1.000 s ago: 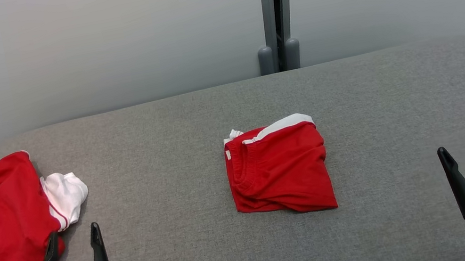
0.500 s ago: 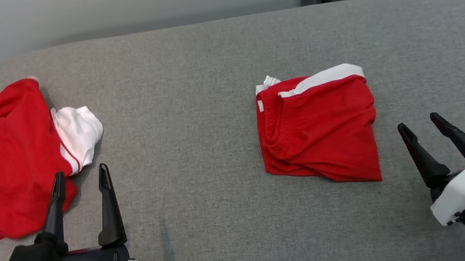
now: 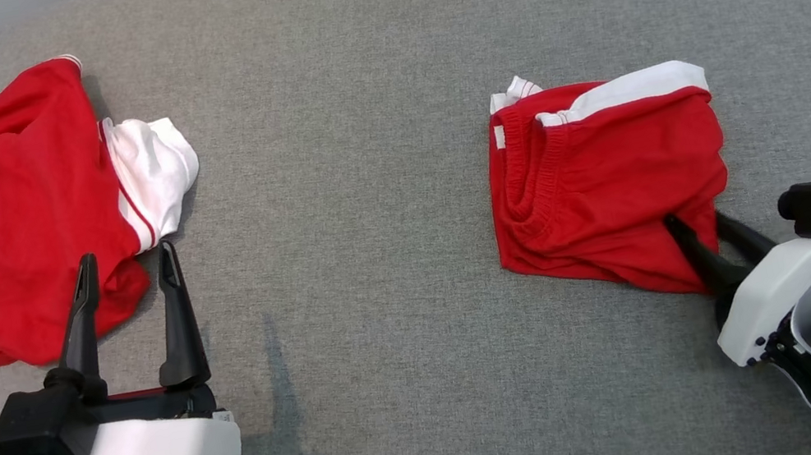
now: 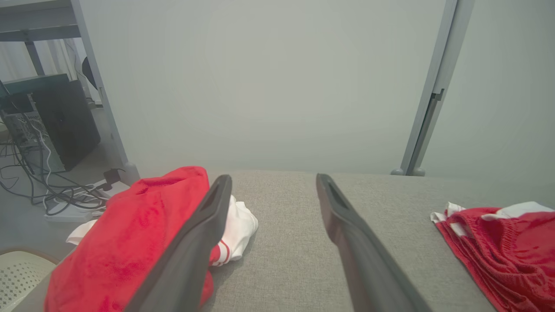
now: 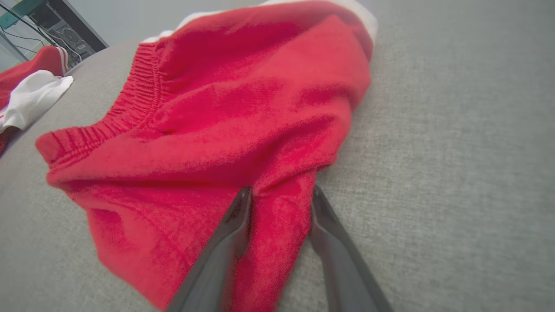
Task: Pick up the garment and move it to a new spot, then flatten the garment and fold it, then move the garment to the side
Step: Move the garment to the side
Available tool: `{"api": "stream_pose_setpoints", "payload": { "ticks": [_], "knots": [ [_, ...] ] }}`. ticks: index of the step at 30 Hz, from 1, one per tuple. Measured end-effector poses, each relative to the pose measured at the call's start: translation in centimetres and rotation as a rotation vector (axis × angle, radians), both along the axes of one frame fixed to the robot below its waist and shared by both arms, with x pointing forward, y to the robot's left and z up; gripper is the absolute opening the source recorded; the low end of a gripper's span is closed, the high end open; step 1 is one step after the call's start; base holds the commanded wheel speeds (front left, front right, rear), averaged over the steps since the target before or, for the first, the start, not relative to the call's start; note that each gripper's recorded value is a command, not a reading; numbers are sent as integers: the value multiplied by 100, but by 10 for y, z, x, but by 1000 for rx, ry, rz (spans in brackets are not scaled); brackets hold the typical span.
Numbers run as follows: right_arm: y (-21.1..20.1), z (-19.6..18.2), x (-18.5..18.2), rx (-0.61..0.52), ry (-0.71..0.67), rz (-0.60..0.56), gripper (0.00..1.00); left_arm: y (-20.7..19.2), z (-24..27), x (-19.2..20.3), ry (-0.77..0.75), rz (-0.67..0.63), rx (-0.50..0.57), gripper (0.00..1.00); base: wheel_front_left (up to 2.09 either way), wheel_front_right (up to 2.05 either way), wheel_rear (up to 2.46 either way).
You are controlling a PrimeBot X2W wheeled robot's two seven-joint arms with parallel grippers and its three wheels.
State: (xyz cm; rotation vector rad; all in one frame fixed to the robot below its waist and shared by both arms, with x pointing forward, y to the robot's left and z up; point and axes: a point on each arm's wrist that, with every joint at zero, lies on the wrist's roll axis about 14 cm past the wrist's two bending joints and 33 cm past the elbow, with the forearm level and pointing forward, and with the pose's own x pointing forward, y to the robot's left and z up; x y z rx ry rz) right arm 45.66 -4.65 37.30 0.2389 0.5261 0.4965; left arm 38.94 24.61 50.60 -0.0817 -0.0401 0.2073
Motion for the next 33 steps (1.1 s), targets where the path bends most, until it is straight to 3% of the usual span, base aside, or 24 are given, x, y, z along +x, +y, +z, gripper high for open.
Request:
{"api": "stream_pose_setpoints", "payload": {
  "ticks": [1, 6, 13, 21, 27, 33],
  "knots": [
    [0, 0, 1, 3, 4, 0, 0, 0, 0, 2, -2, -2, 0, 100, 0, 0, 0],
    [-6, 1, -3, -2, 22, -1, 0, -3, 6, 7, -28, -22, 7, 100, 0, 0, 0],
    [-47, 5, -12, -48, 4, -67, 0, -10, 17, 20, -68, -56, 16, 100, 0, 0, 0],
    [-93, 18, 0, -132, -50, -123, 0, -54, 16, 55, -98, -195, 2, 100, 0, 0, 0],
    [-140, 18, 13, -238, -80, -164, 0, -93, 10, 88, -98, -323, -1, 100, 0, 0, 0],
    [-225, 15, 11, -358, -73, -304, 0, -137, 2, 116, -95, -458, -3, 100, 0, 0, 0]
  ]
}}
